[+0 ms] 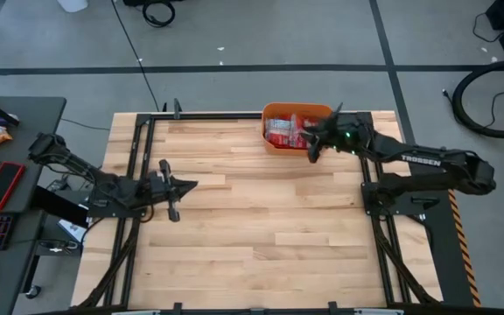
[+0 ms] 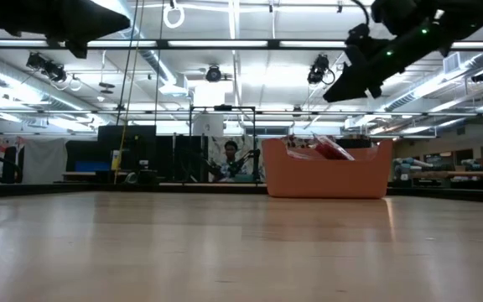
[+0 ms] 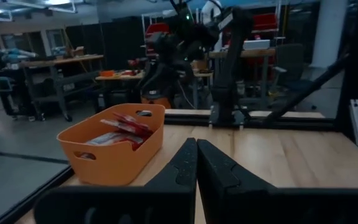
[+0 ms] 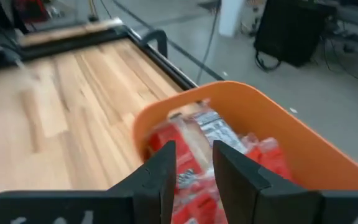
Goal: Sort popcorn bags into baskets
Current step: Return to Home Position
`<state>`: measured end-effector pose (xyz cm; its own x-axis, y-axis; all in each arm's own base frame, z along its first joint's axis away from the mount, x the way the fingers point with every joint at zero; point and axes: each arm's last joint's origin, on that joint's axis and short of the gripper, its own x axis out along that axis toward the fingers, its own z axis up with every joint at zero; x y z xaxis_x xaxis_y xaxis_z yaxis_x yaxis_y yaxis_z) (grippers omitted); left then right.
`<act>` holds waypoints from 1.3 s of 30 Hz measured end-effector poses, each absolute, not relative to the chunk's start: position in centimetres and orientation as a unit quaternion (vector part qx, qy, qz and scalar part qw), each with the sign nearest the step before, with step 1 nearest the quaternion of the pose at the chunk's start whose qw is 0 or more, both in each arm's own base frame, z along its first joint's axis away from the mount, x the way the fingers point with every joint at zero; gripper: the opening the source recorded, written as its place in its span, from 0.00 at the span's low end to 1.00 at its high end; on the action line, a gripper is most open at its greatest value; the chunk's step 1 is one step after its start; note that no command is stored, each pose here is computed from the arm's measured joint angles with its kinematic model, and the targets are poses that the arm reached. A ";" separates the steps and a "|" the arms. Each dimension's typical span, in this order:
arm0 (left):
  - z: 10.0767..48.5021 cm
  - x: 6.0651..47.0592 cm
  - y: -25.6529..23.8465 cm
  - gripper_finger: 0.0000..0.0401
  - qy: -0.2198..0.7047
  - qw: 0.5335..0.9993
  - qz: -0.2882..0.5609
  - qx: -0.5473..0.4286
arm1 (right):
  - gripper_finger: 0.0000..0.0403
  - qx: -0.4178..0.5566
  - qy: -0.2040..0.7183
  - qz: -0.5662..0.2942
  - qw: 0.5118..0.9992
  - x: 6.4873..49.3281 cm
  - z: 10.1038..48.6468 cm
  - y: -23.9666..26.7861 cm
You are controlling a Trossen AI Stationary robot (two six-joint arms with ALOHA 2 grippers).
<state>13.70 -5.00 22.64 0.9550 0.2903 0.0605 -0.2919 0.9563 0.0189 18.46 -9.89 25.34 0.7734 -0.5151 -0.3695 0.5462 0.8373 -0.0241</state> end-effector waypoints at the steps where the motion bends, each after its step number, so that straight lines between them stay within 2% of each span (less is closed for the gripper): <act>1: 22.4 13.5 -5.0 0.02 -0.031 0.989 0.146 0.017 | 0.27 0.044 0.172 -0.278 0.944 18.3 25.0 -9.5; 11: 20.5 11.6 -3.4 0.01 -0.084 0.981 0.174 0.004 | 0.27 0.075 0.075 -0.213 0.971 16.7 22.3 -6.2; 21: 20.3 10.4 -2.8 0.00 -0.076 0.981 0.177 0.009 | 0.27 0.075 0.002 -0.160 0.984 13.8 22.1 -4.3; 26: 20.0 9.9 -2.6 0.00 -0.085 0.982 0.171 -0.002 | 0.27 0.091 -0.050 -0.134 0.985 12.5 20.7 -3.5; 34: 19.1 9.5 -2.4 0.00 -0.097 0.982 0.160 -0.017 | 0.27 0.108 -0.078 -0.133 0.982 11.3 18.2 -3.1; 39: 18.6 9.5 -2.3 0.00 -0.072 0.978 0.197 -0.007 | 0.27 0.107 -0.076 -0.126 0.983 10.9 18.0 -3.0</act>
